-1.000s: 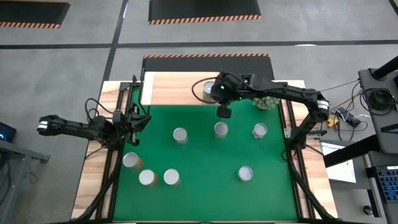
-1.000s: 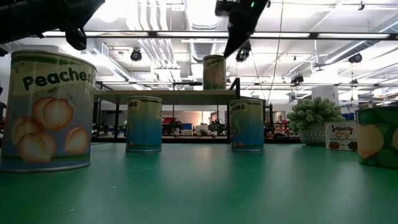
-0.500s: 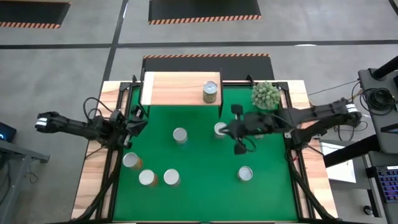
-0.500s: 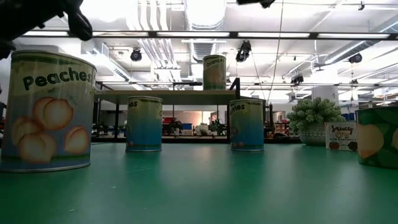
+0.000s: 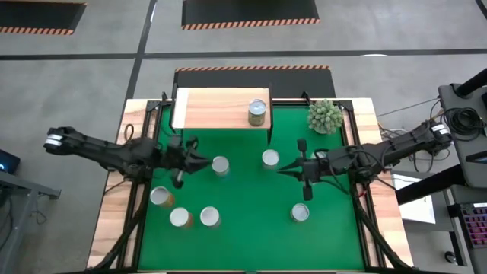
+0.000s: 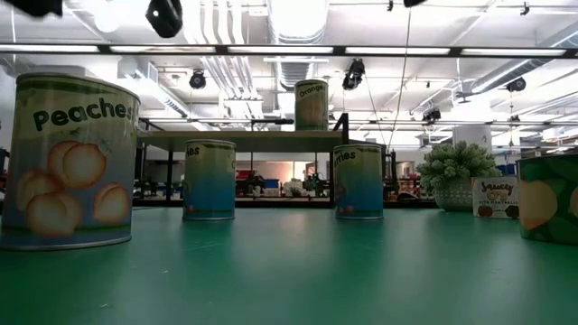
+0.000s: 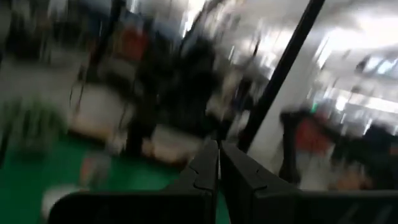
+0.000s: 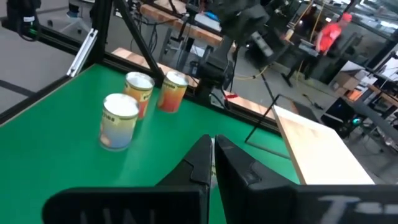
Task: Pick and place cans onto a shelf
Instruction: Put the bottom canned pineapple on the shelf
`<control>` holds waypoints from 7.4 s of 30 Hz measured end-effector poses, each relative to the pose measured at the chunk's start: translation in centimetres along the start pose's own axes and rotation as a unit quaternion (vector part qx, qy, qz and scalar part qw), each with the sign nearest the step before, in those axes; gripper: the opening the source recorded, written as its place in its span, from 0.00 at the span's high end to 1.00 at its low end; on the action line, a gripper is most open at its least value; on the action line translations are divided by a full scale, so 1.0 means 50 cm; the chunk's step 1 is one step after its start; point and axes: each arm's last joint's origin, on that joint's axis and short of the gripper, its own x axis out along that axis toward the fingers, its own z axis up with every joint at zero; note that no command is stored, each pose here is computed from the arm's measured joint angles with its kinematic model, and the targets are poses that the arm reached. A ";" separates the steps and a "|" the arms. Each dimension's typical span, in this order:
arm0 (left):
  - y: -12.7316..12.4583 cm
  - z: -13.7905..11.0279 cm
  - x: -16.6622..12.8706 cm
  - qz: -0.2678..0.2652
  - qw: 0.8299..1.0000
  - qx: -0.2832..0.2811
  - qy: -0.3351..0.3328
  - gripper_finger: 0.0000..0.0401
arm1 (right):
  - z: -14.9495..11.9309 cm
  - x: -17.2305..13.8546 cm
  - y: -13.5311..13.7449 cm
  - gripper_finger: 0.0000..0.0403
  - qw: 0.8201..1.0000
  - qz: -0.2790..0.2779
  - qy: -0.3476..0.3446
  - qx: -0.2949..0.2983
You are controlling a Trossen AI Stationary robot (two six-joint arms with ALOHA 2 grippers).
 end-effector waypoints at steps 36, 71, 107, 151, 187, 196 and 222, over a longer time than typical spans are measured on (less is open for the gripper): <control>-0.224 -0.183 0.016 0.312 0.710 -0.057 0.629 0.72 | -0.005 -0.065 -0.013 0.98 0.999 -0.012 -0.033 -0.040; -0.209 -0.204 0.011 0.320 0.711 -0.049 0.624 0.20 | -0.008 -0.064 -0.012 0.98 0.999 -0.008 -0.024 -0.024; -0.206 -0.236 0.027 0.273 0.697 0.033 0.662 0.07 | -0.013 -0.064 -0.010 0.98 1.000 -0.005 -0.014 -0.022; -0.205 -0.232 0.022 0.298 0.698 0.051 0.649 0.07 | -0.017 -0.064 -0.009 0.98 1.000 -0.001 -0.003 -0.021; -0.247 -0.029 0.080 0.346 0.762 0.052 0.545 0.24 | -0.017 -0.064 -0.009 0.98 1.000 -0.001 -0.003 -0.024; -0.207 0.155 0.113 0.392 0.816 0.111 0.409 0.24 | -0.017 -0.064 -0.009 0.98 1.000 -0.001 -0.003 -0.025; 0.307 0.344 0.118 0.455 0.795 -0.018 0.400 0.23 | -0.023 -0.065 -0.007 0.98 1.000 0.004 0.012 -0.028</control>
